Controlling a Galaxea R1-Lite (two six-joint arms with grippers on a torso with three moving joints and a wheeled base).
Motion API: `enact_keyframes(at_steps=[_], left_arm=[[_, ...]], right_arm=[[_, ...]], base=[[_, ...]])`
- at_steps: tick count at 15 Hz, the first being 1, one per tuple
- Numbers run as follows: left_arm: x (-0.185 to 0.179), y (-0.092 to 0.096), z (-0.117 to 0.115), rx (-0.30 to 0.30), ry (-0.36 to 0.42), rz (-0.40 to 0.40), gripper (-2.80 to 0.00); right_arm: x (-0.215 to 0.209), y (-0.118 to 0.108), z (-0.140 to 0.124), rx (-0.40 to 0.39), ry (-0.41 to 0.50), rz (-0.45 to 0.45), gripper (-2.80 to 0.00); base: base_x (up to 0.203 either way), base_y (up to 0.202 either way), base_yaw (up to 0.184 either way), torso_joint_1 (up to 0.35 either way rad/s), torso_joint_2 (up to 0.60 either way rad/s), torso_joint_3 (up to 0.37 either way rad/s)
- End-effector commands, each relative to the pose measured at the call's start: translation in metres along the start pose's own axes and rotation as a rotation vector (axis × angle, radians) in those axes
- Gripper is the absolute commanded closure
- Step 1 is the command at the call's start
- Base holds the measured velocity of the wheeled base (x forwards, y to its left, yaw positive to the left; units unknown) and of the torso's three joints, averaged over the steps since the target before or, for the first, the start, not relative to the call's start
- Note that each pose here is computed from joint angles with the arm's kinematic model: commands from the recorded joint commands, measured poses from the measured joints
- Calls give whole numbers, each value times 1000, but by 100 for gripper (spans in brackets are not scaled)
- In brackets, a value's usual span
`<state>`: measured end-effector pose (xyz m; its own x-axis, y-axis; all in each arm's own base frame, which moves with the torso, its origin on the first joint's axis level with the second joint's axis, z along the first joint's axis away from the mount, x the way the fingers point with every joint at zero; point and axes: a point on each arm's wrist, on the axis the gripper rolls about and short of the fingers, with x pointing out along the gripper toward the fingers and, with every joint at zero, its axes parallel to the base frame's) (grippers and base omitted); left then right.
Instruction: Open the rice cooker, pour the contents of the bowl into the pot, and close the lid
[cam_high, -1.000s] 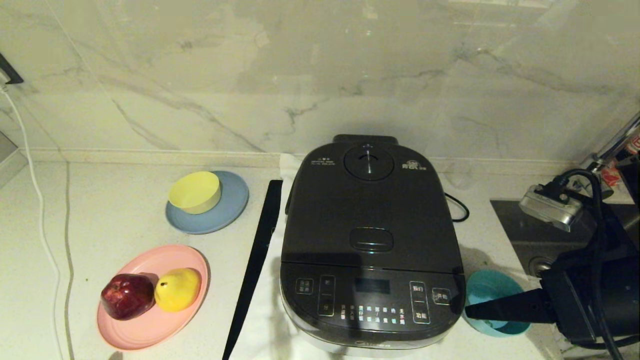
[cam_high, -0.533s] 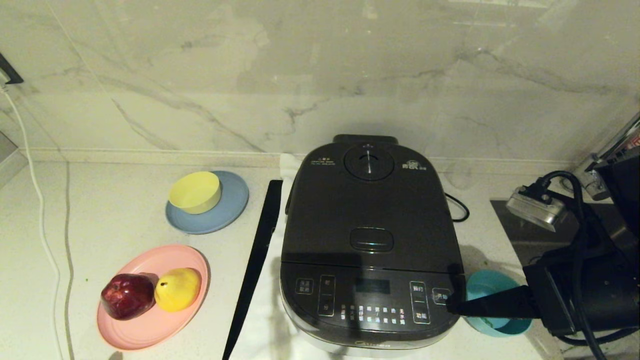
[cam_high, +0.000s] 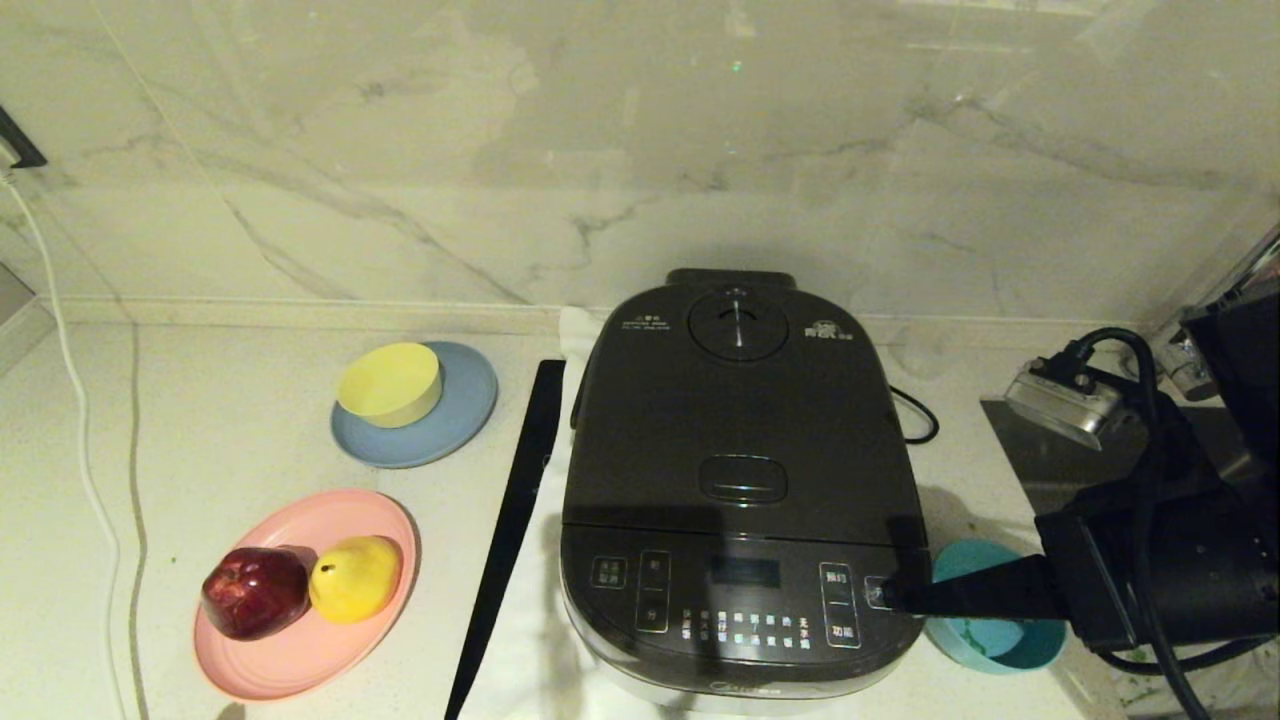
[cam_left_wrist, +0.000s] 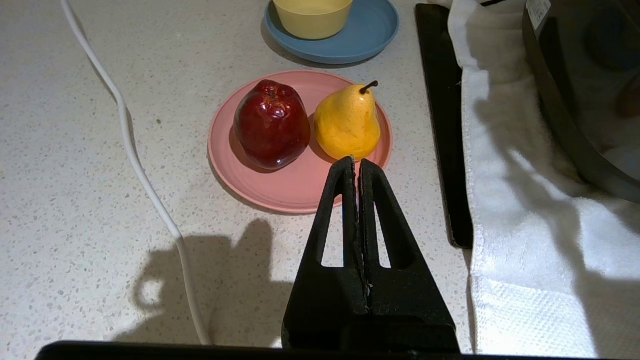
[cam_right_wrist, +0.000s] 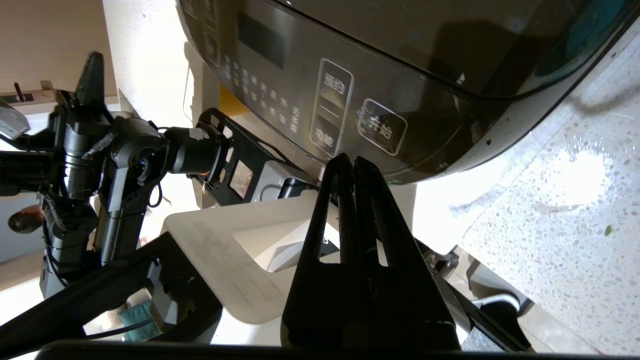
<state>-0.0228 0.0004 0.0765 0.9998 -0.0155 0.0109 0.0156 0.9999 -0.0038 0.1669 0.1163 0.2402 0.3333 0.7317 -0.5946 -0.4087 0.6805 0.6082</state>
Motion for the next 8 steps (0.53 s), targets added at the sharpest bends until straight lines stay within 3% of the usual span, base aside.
enact_keyframes(at_steps=[1, 8], left_arm=[[0, 0, -1, 0, 3, 0, 0], [0, 0, -1, 0, 3, 0, 0]], right_arm=[[-3, 2, 1, -3, -8, 7, 0], [4, 0, 3, 5, 7, 1, 0]], base=[[0, 0, 0, 0, 0, 0], [0, 0, 0, 0, 0, 0]])
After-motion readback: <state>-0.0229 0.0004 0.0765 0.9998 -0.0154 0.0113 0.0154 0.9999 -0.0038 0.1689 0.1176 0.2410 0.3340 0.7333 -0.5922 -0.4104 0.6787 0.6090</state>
